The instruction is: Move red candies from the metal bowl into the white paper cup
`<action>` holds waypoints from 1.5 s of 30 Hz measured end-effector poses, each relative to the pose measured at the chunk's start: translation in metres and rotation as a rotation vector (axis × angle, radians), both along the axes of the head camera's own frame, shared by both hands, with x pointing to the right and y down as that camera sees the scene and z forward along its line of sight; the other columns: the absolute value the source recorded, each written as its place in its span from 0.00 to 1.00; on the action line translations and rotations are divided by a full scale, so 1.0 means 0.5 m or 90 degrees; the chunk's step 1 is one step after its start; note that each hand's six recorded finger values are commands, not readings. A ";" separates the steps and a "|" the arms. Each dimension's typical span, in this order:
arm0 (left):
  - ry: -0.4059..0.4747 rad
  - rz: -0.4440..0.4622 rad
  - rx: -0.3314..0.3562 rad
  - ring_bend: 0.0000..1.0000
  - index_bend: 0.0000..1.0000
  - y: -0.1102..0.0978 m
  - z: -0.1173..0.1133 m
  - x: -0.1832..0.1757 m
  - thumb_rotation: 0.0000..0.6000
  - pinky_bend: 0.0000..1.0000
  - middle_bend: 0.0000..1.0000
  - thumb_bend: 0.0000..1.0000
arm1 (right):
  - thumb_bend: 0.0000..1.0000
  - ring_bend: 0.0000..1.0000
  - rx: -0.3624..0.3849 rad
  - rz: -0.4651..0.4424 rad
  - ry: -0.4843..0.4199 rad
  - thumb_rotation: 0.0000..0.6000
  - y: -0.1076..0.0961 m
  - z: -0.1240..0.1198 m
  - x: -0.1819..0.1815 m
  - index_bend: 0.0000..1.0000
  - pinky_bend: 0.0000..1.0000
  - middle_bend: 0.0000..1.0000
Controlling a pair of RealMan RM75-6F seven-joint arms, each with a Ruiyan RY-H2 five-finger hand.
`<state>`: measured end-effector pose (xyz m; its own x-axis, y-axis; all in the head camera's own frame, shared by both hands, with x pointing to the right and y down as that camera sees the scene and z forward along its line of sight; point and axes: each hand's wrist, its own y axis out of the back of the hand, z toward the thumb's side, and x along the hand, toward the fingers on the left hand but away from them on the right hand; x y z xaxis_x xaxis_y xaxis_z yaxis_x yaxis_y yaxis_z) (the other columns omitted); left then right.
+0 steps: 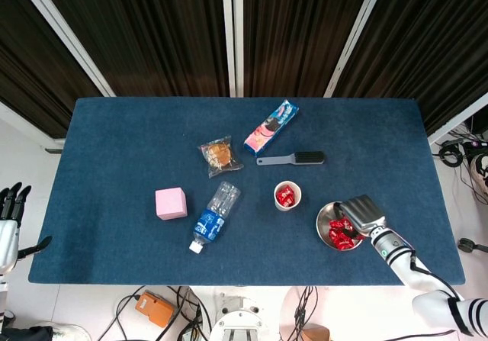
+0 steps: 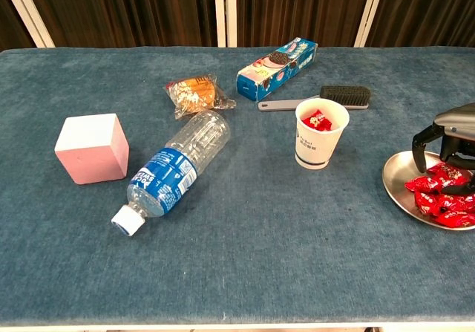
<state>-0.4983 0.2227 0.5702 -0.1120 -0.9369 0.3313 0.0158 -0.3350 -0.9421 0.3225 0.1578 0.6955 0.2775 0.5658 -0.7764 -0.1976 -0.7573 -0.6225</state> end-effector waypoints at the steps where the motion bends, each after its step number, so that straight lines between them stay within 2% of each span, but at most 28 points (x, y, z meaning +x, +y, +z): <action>1: 0.000 0.000 0.000 0.00 0.00 0.000 0.000 0.000 1.00 0.00 0.00 0.01 | 0.42 1.00 -0.002 0.000 0.000 1.00 0.000 0.003 -0.001 0.53 1.00 0.93; 10: -0.001 -0.006 -0.001 0.00 0.00 0.004 0.000 -0.006 1.00 0.00 0.00 0.01 | 0.53 1.00 -0.015 -0.007 -0.009 1.00 -0.003 0.024 -0.020 0.64 1.00 0.93; 14: 0.000 -0.007 -0.001 0.00 0.00 0.007 0.001 -0.008 1.00 0.00 0.00 0.01 | 0.54 1.00 -0.011 -0.003 -0.011 1.00 -0.009 0.020 -0.021 0.67 1.00 0.93; 17: -0.001 -0.008 0.001 0.00 0.00 0.008 -0.002 -0.009 1.00 0.00 0.00 0.01 | 0.54 1.00 0.014 0.006 -0.030 1.00 -0.028 -0.003 -0.030 0.68 1.00 0.93; 21: 0.000 -0.006 0.004 0.00 0.00 0.006 -0.005 -0.008 1.00 0.00 0.00 0.01 | 0.54 1.00 0.062 0.014 -0.075 1.00 -0.074 -0.060 -0.056 0.68 1.00 0.93; 26: 0.000 -0.003 0.006 0.00 0.00 0.004 -0.006 -0.004 1.00 0.00 0.00 0.01 | 0.54 1.00 0.115 0.006 -0.129 1.00 -0.138 -0.109 -0.112 0.66 1.00 0.93; 29: -0.001 -0.002 0.006 0.00 0.00 0.002 -0.007 -0.002 1.00 0.00 0.00 0.01 | 0.54 1.00 0.118 -0.006 -0.153 1.00 -0.160 -0.112 -0.152 0.65 1.00 0.93; 38: -0.008 -0.007 0.002 0.00 0.00 0.005 -0.008 -0.009 1.00 0.00 0.00 0.01 | 0.54 1.00 0.074 -0.038 -0.178 1.00 -0.163 -0.059 -0.246 0.60 1.00 0.93; 41: -0.008 -0.008 0.003 0.00 0.00 0.005 -0.008 -0.010 1.00 0.00 0.00 0.01 | 0.52 1.00 0.076 -0.050 -0.170 1.00 -0.161 -0.053 -0.251 0.54 1.00 0.93; 45: -0.008 -0.009 0.002 0.00 0.00 0.006 -0.006 -0.011 1.00 0.00 0.00 0.01 | 0.44 1.00 0.087 -0.060 -0.159 1.00 -0.158 -0.056 -0.248 0.43 1.00 0.93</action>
